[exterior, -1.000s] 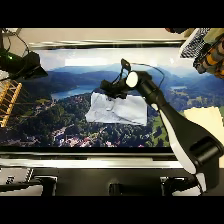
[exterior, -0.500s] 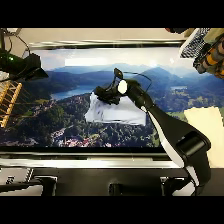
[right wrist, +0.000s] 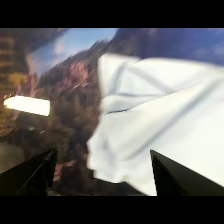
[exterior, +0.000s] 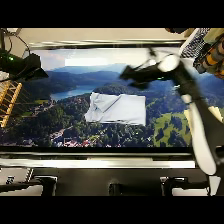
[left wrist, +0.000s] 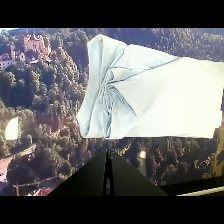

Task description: Fold the clothes and pants, and hang the long-sleeved shirts on hangers.

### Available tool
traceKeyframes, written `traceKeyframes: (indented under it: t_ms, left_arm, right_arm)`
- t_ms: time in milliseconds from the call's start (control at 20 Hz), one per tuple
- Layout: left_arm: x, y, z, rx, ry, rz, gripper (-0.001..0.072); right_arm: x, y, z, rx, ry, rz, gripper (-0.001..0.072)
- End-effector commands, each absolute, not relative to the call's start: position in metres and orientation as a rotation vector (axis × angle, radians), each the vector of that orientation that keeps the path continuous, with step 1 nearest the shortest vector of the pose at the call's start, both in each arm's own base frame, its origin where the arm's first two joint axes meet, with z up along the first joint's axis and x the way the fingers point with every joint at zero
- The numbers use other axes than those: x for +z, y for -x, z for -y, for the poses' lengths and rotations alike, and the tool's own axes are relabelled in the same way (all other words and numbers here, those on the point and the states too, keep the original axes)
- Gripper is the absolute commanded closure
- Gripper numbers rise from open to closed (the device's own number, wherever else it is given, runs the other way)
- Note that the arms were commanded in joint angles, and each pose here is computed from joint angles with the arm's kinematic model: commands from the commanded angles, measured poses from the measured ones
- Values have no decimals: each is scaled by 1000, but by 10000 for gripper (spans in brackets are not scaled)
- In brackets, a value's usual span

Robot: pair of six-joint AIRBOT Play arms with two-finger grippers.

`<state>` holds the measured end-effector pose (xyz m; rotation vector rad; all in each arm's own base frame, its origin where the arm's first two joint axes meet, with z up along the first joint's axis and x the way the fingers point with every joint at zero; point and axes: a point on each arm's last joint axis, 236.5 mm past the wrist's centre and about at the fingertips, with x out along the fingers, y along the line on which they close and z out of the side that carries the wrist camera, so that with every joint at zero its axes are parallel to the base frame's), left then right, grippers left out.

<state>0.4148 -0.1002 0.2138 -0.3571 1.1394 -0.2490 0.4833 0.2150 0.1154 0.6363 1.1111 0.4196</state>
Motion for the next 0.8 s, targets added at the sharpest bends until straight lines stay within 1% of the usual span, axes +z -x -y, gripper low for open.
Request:
traceKeyframes:
  t_ms: [0,100,250,450,700,750]
  left_arm:
    - [214,-415,100,-249,357,-1139,695]
    - [214,-415,100,-249,357,-1138,695]
    - [214,-415,99,-246,355,-1138,695]
    - [214,-415,99,-256,339,-1136,694]
    - [213,-416,99,-255,333,-1137,694]
    - [213,-416,99,-254,334,-1137,694]
  right_arm:
    - [111,-474,-82,288,-637,-1157,45]
    - [88,-466,-42,260,-722,-1185,45]
    - [29,-449,-34,253,-793,-1261,45]
    - [-33,-433,-63,301,-872,-1335,61]
    - [-78,-442,-92,282,-831,-1352,66]
    - [-84,-442,-99,285,-826,-1361,99]
